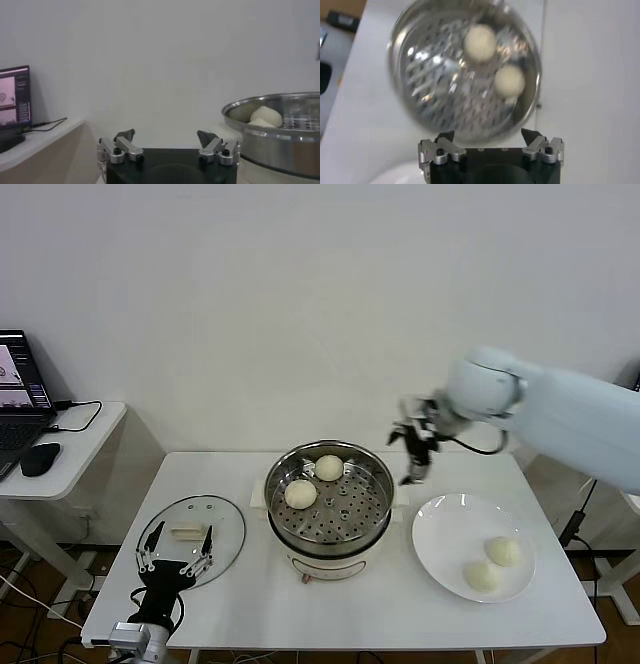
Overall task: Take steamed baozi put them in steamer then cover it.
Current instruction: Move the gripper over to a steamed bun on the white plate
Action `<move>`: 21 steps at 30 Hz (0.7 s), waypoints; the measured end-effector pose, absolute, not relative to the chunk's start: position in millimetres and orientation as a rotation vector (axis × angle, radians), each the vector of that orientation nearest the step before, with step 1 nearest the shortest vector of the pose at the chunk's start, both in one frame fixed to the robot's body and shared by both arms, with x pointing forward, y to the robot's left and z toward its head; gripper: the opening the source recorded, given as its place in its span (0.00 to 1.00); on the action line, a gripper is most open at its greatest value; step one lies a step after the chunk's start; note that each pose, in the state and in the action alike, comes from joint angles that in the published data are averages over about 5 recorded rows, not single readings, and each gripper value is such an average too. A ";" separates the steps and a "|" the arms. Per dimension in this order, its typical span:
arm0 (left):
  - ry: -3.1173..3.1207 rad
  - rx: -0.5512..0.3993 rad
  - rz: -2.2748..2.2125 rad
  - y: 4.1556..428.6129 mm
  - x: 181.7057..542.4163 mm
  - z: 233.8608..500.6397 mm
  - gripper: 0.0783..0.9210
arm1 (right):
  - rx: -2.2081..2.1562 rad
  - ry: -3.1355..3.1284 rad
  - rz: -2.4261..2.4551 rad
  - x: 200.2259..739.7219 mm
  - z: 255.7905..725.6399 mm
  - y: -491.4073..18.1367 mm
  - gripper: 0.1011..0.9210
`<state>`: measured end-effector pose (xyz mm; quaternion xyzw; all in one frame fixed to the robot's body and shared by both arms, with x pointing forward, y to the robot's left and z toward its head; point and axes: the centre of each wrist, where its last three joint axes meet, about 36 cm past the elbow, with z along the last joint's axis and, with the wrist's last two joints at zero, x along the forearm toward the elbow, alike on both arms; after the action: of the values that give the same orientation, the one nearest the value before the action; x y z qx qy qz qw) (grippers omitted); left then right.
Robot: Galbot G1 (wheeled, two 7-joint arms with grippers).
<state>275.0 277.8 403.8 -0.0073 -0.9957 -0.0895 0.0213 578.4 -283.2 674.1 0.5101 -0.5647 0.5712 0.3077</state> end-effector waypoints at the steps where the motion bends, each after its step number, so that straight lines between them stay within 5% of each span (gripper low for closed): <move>1: -3.086 -0.024 -0.278 277.8 275.0 403.7 0.88 | 1.343 -1.482 1.512 573.2 669.3 -293.9 0.88; 11: -3.075 -0.034 -0.271 273.2 273.6 400.0 0.88 | 1.275 -1.399 1.472 518.9 604.1 -379.7 0.88; 21: -3.069 -0.020 -0.270 273.2 270.0 399.4 0.88 | 1.243 -1.331 1.438 490.4 547.6 -407.5 0.88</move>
<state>270.0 273.2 399.4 -0.0066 -0.9957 -0.0875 0.0305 490.4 -407.5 547.6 0.4913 -0.5260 0.5682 0.3989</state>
